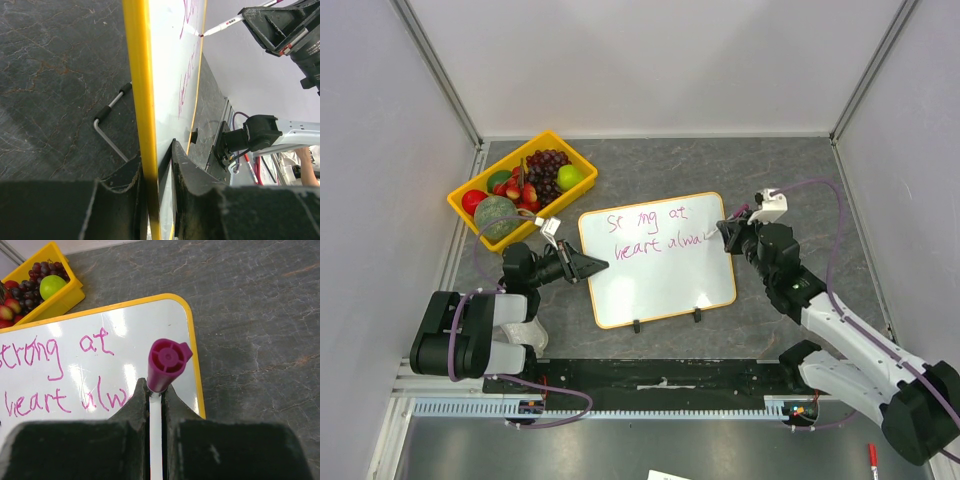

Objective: Write a sentence on the whiteboard
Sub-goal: Pick up the sentence from the whiteboard.

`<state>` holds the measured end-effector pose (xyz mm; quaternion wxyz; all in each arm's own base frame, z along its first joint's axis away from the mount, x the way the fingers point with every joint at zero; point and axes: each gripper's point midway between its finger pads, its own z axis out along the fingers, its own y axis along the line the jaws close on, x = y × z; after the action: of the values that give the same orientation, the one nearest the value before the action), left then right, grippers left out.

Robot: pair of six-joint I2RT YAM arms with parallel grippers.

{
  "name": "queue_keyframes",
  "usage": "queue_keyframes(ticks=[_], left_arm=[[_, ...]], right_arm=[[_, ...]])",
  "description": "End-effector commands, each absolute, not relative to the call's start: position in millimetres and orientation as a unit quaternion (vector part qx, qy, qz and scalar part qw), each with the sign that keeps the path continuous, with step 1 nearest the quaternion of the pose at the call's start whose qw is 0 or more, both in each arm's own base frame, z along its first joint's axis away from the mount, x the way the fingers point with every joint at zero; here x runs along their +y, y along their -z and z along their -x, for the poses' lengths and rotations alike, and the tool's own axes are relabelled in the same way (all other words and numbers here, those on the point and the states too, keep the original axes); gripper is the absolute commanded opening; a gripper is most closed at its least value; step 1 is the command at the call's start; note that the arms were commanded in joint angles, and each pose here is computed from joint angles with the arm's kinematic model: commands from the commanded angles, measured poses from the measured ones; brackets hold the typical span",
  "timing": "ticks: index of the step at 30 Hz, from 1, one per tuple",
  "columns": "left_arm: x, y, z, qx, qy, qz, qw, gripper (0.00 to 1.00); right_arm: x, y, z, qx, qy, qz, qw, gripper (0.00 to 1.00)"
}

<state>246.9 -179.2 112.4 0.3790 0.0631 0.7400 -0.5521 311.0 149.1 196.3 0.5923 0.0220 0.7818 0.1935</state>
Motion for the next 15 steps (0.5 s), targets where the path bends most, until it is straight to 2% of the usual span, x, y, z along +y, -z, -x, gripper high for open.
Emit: queue_keyframes(ticks=[1,15], left_arm=[[-176,-107,-256,0.743,0.527,-0.078,0.404,0.02],[-176,-107,-256,0.743,0.528,-0.078,0.404,0.02]], right_arm=[[142,-187,-305,0.791,-0.183,-0.023,0.584,0.0],[142,-232,-313,0.761,-0.194,-0.04,0.618,0.0]])
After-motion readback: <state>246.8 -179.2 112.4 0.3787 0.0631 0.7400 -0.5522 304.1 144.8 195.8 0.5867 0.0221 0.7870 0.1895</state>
